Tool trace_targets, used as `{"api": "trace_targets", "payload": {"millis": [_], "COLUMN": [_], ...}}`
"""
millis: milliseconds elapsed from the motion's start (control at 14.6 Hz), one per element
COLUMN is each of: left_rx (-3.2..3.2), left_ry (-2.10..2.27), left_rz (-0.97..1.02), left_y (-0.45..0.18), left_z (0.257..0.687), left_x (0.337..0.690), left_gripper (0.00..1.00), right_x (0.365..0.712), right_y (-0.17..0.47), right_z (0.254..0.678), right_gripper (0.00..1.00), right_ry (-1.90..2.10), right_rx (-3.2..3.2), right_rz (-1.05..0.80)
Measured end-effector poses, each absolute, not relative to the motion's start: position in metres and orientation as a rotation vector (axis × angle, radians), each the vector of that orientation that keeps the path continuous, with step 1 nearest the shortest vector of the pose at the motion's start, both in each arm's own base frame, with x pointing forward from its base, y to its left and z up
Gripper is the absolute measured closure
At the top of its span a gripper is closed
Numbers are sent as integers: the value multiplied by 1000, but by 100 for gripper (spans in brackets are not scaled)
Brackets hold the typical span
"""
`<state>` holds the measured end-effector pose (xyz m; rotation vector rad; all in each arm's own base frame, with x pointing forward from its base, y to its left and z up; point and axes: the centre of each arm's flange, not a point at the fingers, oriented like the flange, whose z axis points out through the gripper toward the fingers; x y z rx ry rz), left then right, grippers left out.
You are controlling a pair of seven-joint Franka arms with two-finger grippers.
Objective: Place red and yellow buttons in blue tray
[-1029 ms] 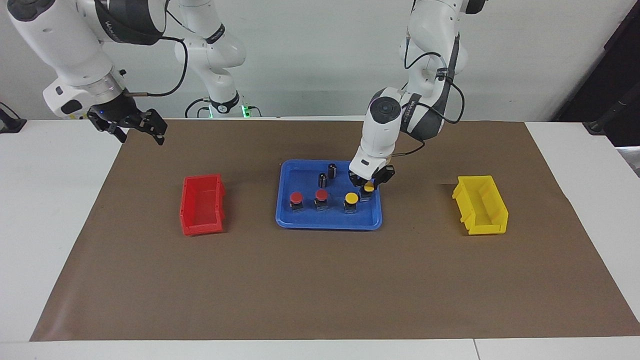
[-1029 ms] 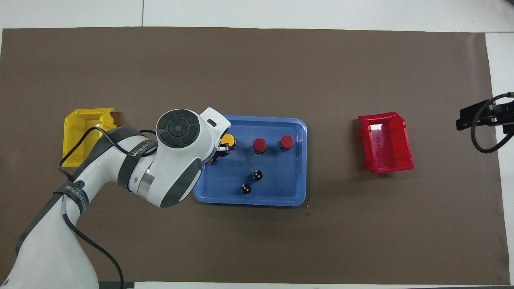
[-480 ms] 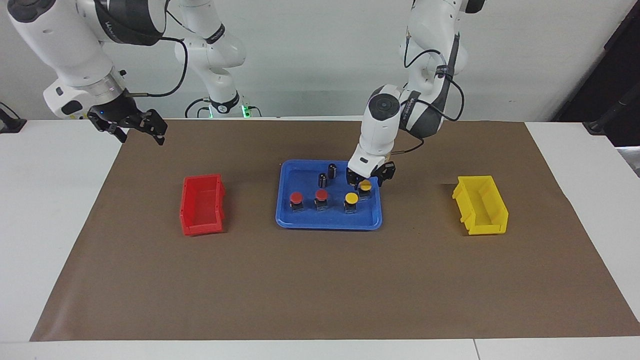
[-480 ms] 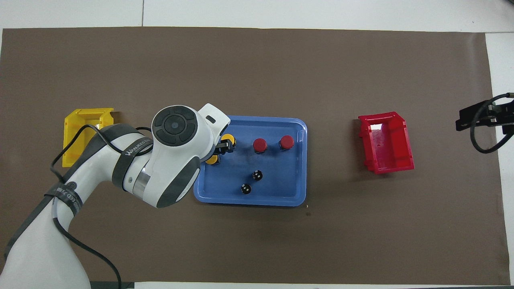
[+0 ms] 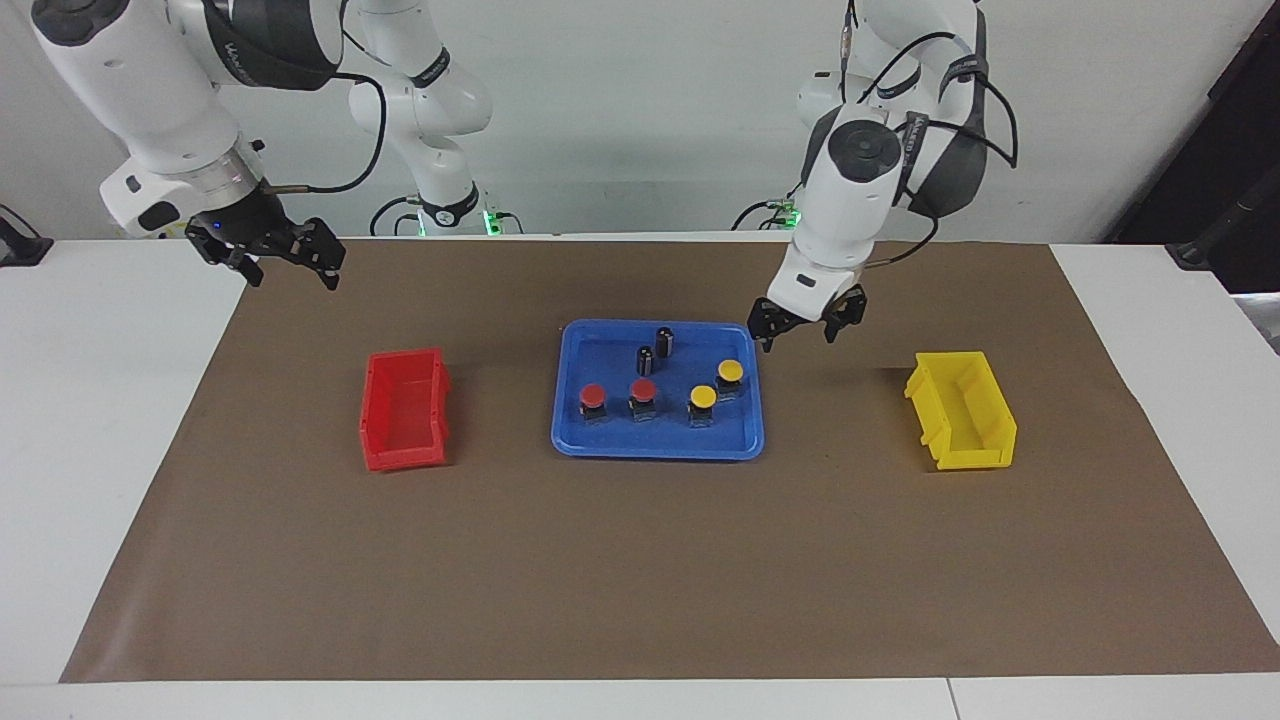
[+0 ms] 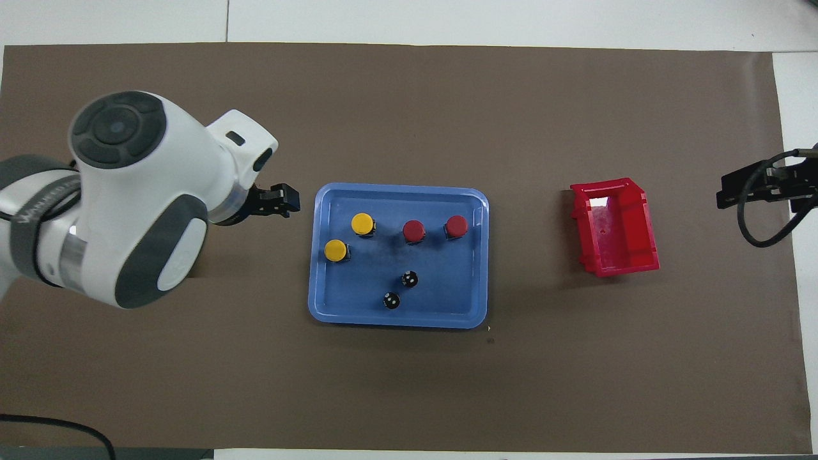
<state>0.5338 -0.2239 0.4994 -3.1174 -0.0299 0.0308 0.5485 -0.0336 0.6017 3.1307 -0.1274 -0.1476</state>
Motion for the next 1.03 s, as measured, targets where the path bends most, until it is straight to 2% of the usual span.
{"api": "trace_targets", "payload": {"millis": [206,549,824,1029], "left_rx": [-3116,-3121,-3120,-3118], "left_ry": [58,177,202,236], "left_rz": [60,26,18,18], "left_y": [-152,-70,-47,-48], "left_z": [530,572,615,622], "left_x": [554,558,553,551], "left_gripper": [0,0,0,0], "right_x": [549,548,548,548], "right_y": [-34,-34,-34,-34], "right_z": [602,602,602,602], "right_gripper": [0,0,0,0], "right_ry": [-127,-127,-127,-127], "right_rx": [3131,3131,3131,3131], "right_rz": [-148,-148,-148,-148]}}
